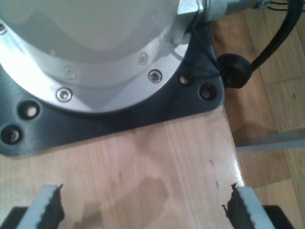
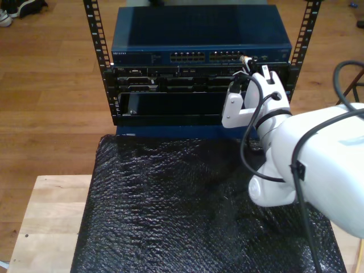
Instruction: Grab the cable and plug it in
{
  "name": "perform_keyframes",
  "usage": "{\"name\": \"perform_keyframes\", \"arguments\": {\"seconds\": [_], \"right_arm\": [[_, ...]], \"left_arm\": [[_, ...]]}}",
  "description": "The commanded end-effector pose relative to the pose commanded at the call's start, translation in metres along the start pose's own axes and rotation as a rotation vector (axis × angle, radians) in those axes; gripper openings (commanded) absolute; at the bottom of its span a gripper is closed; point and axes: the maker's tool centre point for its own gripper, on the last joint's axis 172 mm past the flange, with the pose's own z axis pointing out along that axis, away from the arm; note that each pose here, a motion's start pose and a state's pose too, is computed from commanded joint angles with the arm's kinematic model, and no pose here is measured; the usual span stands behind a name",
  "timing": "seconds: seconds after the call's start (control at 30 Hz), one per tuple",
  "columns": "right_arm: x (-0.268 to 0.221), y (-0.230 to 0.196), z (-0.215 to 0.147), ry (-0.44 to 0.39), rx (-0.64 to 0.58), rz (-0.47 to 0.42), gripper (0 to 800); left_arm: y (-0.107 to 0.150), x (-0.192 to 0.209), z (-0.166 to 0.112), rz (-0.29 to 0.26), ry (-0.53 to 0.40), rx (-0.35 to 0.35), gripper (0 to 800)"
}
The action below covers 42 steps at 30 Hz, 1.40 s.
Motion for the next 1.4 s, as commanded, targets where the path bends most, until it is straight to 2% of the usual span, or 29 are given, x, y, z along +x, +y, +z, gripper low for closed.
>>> {"name": "perform_keyframes", "arguments": {"seconds": [0.6,1.4], "right_arm": [[-0.006,-0.014,0.013,-0.114,-0.013,0.045,0],[0.006,-0.018,0.027,-0.125,-0.035,0.068,0]], "left_arm": [[0.000,0.000,0.000,0.000,0.000,0.000,800],[0.000,0.000,0.000,0.000,0.000,0.000,800]]}}
